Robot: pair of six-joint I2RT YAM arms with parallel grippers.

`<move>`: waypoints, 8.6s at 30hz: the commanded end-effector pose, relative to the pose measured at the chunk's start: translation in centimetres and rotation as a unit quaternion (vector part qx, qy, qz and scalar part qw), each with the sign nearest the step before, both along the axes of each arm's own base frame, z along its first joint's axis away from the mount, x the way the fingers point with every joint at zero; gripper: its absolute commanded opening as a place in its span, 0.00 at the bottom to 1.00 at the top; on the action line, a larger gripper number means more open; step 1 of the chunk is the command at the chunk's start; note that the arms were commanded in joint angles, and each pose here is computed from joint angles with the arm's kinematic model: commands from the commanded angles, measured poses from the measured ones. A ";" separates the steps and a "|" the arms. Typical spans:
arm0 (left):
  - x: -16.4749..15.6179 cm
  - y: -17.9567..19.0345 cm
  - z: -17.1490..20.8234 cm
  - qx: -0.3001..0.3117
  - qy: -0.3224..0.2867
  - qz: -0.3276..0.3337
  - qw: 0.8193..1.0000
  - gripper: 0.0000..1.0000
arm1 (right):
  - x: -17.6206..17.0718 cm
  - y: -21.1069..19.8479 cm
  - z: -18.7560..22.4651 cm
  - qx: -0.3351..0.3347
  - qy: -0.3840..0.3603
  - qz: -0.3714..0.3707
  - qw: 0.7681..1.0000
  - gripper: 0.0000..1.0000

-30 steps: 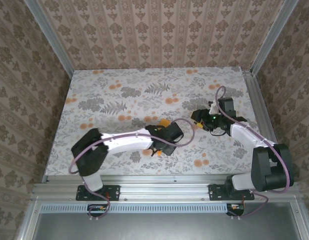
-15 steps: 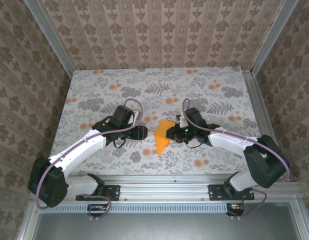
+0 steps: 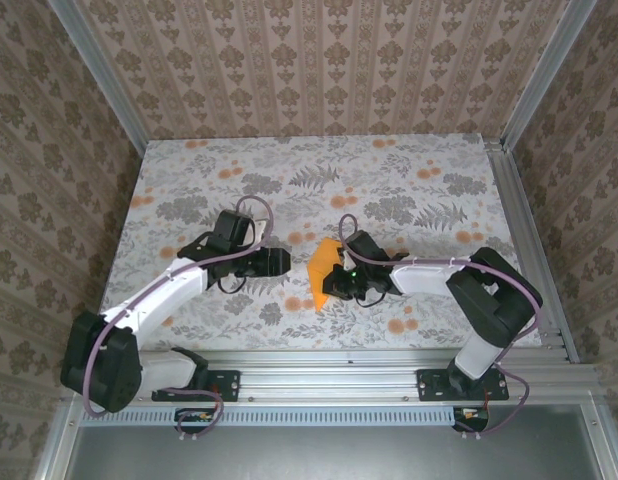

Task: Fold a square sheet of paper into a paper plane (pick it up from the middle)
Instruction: Perform the fifth fold on the wing at the bottom-center of the table.

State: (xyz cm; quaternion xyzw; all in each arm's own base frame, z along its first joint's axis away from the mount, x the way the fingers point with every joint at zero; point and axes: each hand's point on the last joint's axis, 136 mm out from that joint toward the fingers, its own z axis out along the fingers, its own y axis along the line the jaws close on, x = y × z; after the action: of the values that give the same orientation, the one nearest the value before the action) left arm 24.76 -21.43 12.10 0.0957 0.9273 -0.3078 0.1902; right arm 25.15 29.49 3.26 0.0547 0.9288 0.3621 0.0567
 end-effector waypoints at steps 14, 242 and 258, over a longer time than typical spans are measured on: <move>-0.6 -1.8 -1.7 -0.045 0.036 0.006 0.998 0.62 | -0.4 -1.2 -3.0 -0.026 0.015 0.002 1.000 0.07; -0.7 -15.9 -12.9 -0.016 0.084 -0.046 0.995 0.12 | 3.4 -6.9 -1.5 0.010 -0.027 -0.091 0.995 0.05; -0.6 -15.2 -13.7 -0.008 0.091 -0.057 0.994 0.14 | 4.6 -8.7 0.5 0.036 -0.046 -0.119 0.991 0.08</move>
State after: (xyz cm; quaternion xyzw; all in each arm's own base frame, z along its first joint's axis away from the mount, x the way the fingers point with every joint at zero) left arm 27.05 -38.54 2.53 0.1089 0.9073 -0.3757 0.1544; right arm 29.39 21.20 2.77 0.1554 0.9049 0.3772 0.1216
